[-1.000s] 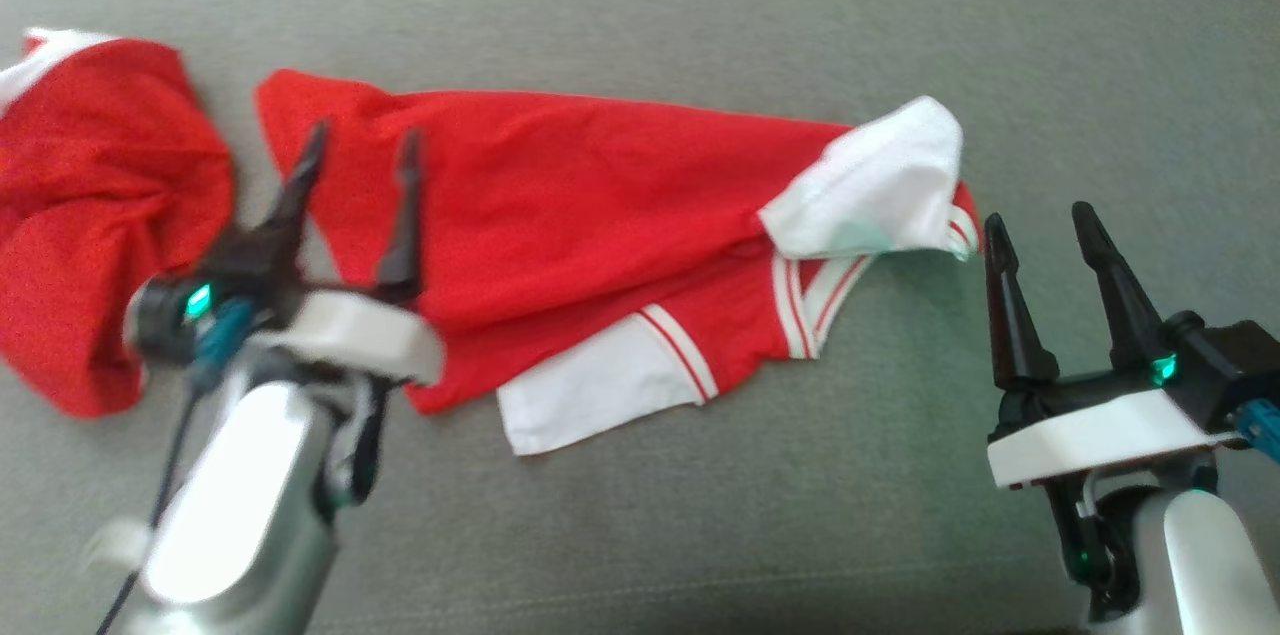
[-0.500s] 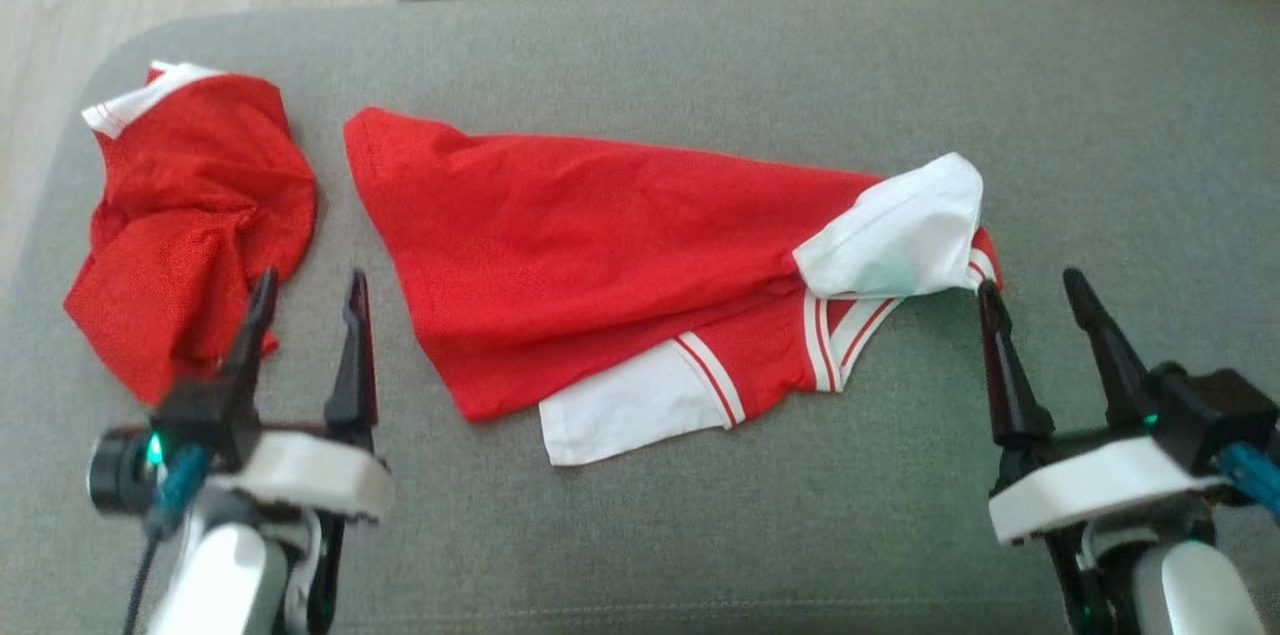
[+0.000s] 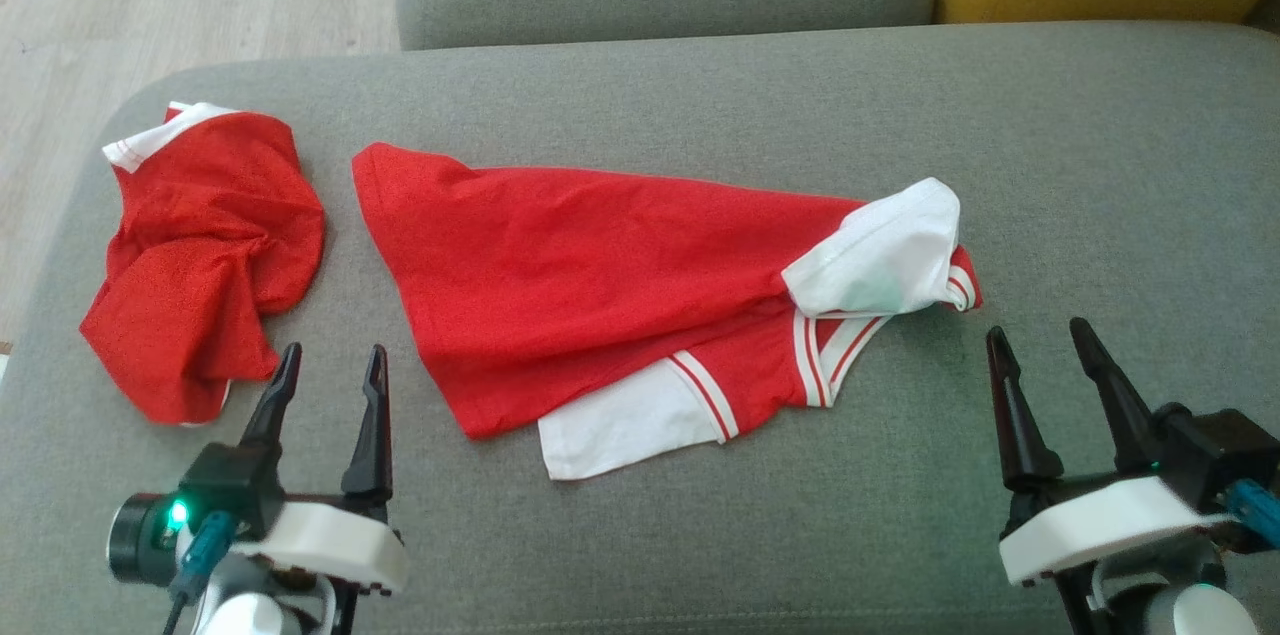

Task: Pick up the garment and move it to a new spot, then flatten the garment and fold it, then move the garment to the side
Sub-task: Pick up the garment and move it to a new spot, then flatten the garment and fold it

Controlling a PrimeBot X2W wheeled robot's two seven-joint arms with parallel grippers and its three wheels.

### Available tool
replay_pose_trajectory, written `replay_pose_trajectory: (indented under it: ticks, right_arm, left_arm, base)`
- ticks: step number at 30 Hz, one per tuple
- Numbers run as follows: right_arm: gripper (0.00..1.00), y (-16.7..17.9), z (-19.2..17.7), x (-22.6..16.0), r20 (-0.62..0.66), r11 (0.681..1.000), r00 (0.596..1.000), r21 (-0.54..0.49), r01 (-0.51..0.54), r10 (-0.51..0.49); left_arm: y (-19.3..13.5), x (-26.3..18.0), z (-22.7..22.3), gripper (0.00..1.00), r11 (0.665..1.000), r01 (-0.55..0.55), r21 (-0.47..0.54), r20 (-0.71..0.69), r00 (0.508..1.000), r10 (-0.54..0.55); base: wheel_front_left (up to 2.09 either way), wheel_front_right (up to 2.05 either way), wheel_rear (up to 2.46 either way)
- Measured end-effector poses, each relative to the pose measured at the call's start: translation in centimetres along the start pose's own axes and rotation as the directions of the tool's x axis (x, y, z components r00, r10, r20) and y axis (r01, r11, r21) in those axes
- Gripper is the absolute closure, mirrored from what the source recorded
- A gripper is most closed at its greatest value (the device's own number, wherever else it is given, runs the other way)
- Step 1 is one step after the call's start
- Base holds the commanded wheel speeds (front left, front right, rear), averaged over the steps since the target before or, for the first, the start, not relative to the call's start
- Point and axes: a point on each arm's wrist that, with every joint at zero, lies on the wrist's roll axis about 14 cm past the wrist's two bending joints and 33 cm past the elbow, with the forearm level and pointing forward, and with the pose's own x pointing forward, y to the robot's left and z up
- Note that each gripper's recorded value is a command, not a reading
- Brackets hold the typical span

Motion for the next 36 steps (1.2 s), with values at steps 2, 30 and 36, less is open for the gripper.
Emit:
replay_pose_trajectory:
  ticks: [2,30,36]
  right_arm:
    - [0.00,0.0,0.0,0.0,0.000,1.000,1.000,0.000,0.001,-0.001]
    - [0.00,-2.1,-4.5,9.5,-0.343,0.999,0.938,0.018,-0.041,0.045]
    - [0.00,-1.6,-7.1,12.5,-0.497,0.995,0.863,0.008,-0.100,0.091]
  left_arm:
    - [-0.1,0.0,-0.1,0.00,1.000,0.003,0.001,-0.002,1.000,-0.003]
    - [0.5,4.0,-1.1,0.00,1.000,-0.004,0.019,-0.018,1.000,0.004]
    - [1.0,4.5,-1.9,0.00,1.000,-0.028,0.007,-0.037,0.999,0.028]
  base:
    - [0.00,0.00,0.00]
    - [0.00,0.00,0.00]
    - [0.00,0.00,0.00]
